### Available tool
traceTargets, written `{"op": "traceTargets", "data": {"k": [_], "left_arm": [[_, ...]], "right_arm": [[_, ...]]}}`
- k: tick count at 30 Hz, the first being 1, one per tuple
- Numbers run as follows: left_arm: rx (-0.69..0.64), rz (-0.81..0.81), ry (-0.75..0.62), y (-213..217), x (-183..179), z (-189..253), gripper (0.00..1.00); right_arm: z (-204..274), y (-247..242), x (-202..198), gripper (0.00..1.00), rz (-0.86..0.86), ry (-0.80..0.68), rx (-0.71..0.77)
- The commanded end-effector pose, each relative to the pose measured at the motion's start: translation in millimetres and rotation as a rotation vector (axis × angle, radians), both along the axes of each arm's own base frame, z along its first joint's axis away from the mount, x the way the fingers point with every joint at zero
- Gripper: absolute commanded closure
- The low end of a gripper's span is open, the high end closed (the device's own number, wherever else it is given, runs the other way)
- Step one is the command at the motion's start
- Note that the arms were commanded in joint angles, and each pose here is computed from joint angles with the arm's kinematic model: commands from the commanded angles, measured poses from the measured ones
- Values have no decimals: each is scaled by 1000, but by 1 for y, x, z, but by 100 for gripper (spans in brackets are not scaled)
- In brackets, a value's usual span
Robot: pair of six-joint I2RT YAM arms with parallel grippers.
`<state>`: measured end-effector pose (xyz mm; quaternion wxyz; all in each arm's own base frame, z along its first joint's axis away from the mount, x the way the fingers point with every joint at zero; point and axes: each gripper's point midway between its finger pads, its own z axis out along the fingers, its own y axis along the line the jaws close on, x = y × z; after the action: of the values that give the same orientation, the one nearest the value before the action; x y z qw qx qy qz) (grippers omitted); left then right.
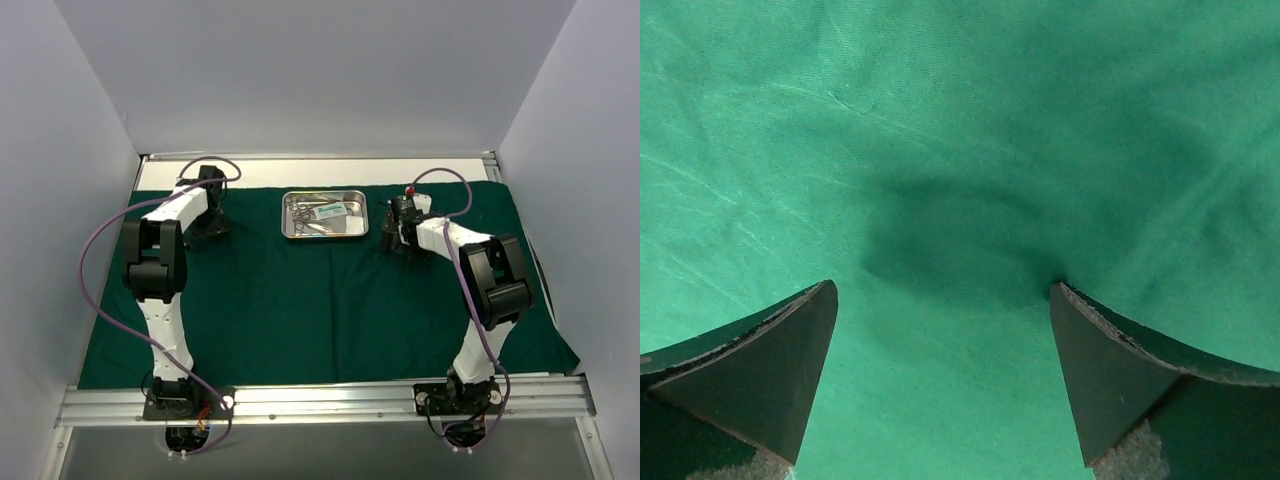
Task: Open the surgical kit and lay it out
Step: Adjust the surgical kit at the center of the board.
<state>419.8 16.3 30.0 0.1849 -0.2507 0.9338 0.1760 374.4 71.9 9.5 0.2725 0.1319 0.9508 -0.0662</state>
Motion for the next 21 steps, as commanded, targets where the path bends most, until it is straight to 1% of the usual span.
{"op": "traceTargets", "data": {"k": [1, 5, 7, 8, 10, 12, 13, 16, 17, 21], "left_arm": [[16, 38, 46, 12, 5, -12, 2], [24, 36, 78, 17, 16, -23, 2], [21, 33, 67, 16, 27, -19, 2], [23, 33, 82, 17, 29, -26, 2], [17, 33, 61, 16, 41, -22, 2], [17, 30, 74, 17, 46, -29, 2], [12, 26, 55, 15, 55, -24, 2], [9, 13, 72, 14, 62, -30, 2], [8, 6, 57, 13, 71, -29, 2], [3, -10, 47, 11, 83, -29, 2]], "right_arm": [[-25, -16, -2, 7, -40, 76, -42], [-39, -23, 7, 7, -65, 110, -36], [-37, -25, 17, 7, -76, 100, -33], [-41, -26, 19, 7, -79, 112, -37], [-43, -28, 22, 7, -85, 122, -43], [-45, -29, 30, 7, -91, 118, -45], [-47, -31, 31, 7, -94, 129, -48], [-47, -30, 41, 7, -96, 127, -44], [-50, -31, 42, 7, -97, 135, -48], [-50, -32, 55, 7, -100, 131, -48]]}}
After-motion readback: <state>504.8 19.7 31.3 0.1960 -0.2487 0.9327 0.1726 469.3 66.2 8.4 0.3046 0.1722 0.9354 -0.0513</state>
